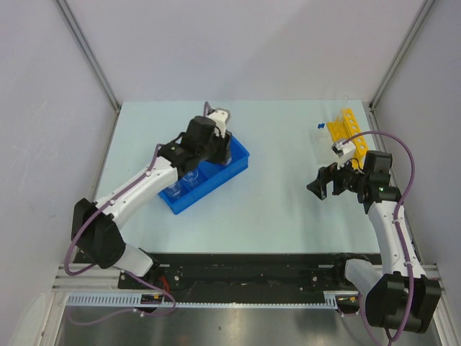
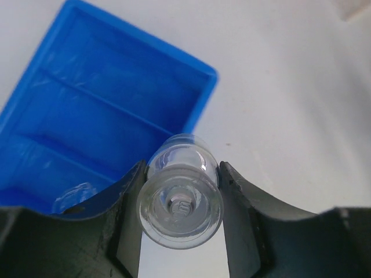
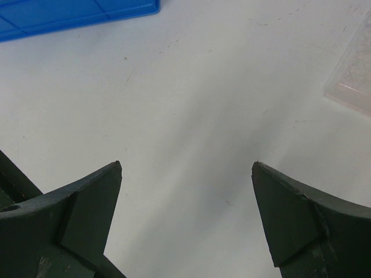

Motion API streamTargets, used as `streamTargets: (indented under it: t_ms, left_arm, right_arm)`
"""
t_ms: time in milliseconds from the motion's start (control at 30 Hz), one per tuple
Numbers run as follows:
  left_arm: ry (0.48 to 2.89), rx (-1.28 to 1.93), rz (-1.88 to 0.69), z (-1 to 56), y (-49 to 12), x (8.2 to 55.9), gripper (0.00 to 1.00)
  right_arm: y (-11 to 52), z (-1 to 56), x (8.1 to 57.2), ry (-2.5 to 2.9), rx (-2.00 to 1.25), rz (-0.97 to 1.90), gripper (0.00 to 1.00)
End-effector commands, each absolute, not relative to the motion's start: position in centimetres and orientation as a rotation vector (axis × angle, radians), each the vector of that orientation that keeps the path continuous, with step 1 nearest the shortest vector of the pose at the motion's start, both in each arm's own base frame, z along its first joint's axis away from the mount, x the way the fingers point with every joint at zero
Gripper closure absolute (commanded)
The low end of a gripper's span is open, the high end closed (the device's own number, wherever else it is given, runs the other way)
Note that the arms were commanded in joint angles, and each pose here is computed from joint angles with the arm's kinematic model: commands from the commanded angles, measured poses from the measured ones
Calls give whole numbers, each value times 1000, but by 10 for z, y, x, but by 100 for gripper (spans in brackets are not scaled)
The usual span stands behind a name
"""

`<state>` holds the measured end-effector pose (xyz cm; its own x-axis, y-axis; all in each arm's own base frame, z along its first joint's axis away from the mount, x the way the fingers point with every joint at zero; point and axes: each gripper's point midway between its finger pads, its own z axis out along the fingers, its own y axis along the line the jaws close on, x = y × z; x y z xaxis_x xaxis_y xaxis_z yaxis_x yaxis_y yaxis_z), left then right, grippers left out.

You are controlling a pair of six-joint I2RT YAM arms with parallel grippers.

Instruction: Organize the chemistry lab equipment

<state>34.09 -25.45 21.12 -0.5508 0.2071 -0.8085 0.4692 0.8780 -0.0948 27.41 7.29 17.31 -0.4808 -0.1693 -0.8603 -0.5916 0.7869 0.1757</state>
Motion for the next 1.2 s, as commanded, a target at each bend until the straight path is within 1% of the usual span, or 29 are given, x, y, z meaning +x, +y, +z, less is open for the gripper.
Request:
streamTargets:
  t_ms: [0, 133, 400, 900, 1167]
  left_arm:
    - [2152, 453, -356, 223, -224, 356, 75]
    - [2174, 397, -291, 221, -199, 380, 75]
    - [2247, 388, -218, 196, -185, 409, 75]
    - [2376, 416, -202, 124, -191, 428, 73]
    - [2419, 402, -177, 96, -187, 433, 68]
  right_arm:
    - [72, 181, 278, 2008, -569, 548, 0]
    - [71, 180, 278, 2013, -571, 549, 0]
    - [71, 181, 278, 2009, -574, 543, 0]
    - [73, 179, 278, 2016, -581, 542, 0]
    - [73, 179, 279, 2015, -581, 542, 0]
